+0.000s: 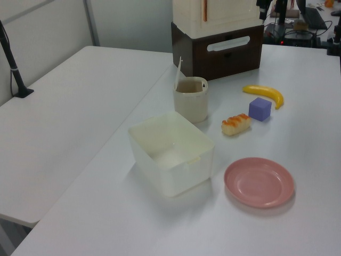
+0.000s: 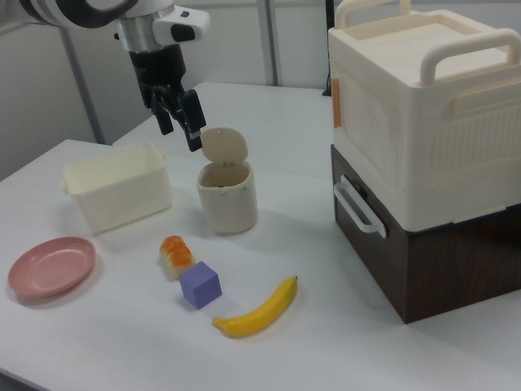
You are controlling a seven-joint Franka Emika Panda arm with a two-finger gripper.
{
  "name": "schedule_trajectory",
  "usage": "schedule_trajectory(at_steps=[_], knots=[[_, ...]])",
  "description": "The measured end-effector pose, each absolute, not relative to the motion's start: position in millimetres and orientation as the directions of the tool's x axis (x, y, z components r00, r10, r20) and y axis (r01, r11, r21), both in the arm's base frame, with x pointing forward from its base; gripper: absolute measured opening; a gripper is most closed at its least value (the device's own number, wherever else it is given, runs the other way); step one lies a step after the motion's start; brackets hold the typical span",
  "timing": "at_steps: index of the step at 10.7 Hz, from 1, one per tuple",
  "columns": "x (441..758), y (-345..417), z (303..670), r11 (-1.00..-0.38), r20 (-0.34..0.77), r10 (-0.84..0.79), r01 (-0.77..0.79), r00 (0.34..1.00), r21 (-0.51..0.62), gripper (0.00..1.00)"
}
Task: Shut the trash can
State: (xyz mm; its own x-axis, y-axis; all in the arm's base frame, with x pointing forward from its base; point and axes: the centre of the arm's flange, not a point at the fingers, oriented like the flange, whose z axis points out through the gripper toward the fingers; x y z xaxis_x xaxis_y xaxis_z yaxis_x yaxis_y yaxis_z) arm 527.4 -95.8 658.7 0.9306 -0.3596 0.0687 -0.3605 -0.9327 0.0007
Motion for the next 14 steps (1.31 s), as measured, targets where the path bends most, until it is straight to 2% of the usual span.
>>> schedule_trajectory(at_steps=[4, 14], knots=[[526.7, -100.0, 659.3, -0.965, 0.068, -0.261, -0.261, 0.963, -0.012, 1.0], [526.7, -99.9, 659.2, -0.968, 0.069, -0.25, -0.249, 0.966, -0.011, 1.0]])
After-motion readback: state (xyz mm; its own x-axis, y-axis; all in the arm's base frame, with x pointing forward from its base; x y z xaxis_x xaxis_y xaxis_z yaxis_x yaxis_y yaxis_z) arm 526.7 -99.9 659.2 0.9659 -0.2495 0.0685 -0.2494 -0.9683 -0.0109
